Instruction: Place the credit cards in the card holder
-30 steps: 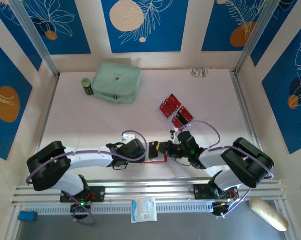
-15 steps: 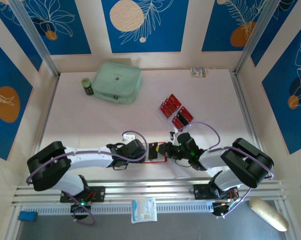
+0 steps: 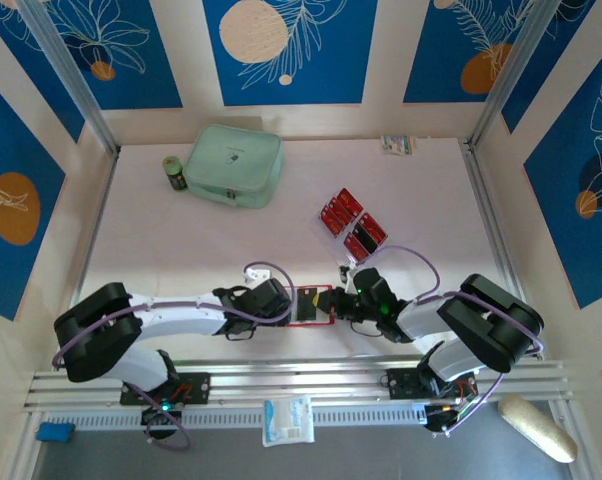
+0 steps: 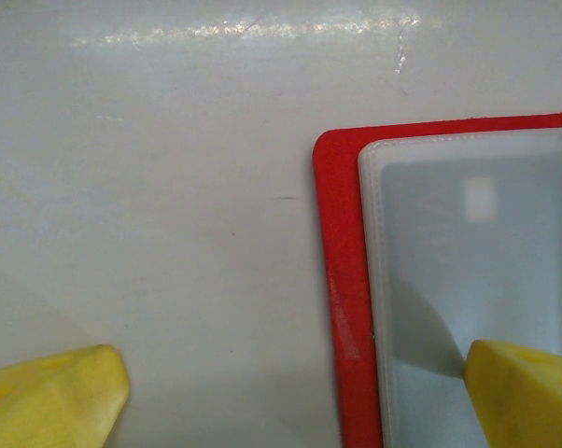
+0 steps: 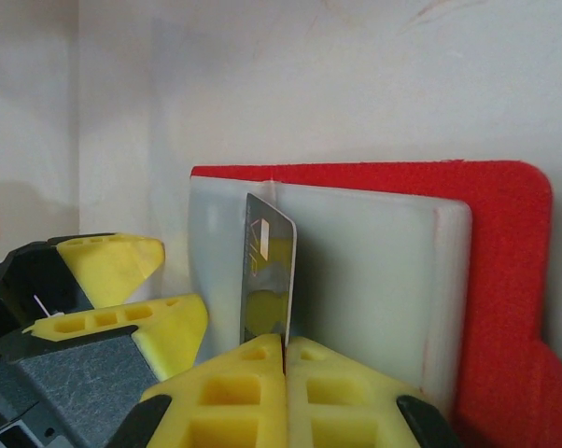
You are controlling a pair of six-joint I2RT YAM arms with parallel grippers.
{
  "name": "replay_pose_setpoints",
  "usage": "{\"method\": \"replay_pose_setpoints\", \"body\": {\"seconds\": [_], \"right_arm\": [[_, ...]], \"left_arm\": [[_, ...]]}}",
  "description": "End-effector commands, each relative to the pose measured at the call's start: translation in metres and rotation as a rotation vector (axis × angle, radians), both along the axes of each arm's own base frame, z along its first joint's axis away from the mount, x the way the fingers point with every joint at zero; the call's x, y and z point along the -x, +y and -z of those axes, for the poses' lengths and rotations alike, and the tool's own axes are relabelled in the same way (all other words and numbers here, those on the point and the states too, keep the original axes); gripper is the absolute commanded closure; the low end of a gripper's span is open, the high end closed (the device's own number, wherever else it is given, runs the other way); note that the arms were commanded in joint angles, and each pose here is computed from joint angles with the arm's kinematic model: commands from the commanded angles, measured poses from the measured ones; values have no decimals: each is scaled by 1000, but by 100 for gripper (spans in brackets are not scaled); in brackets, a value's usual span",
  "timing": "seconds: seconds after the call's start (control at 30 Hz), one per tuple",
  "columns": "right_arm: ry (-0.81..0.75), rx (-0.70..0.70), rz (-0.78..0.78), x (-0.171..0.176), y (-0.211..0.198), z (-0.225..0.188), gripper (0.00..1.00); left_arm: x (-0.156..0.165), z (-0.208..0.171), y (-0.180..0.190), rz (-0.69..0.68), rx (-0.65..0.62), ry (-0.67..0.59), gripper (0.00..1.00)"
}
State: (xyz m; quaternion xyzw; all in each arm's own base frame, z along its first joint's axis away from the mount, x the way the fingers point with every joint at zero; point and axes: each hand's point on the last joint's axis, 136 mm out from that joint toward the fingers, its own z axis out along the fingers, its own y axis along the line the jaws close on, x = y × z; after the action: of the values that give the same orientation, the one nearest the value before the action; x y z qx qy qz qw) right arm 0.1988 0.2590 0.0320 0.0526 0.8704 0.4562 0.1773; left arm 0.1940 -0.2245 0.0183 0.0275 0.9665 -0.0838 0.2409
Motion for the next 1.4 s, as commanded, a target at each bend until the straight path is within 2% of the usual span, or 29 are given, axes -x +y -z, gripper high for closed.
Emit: {"method": "replay_pose_setpoints", "body": {"seconds": [0.0,0.63,1.37], "right_arm": [[6,41,-13,7,-4,11,100],[19,78,10,11,-10,11,100],[52,86,-34,14,2,17,100]], "left_arm": [[19,27,24,-15,-81,87,3],[20,28,24,-14,-81,88,3],[20,29,24,-15,-78,87,3]]}}
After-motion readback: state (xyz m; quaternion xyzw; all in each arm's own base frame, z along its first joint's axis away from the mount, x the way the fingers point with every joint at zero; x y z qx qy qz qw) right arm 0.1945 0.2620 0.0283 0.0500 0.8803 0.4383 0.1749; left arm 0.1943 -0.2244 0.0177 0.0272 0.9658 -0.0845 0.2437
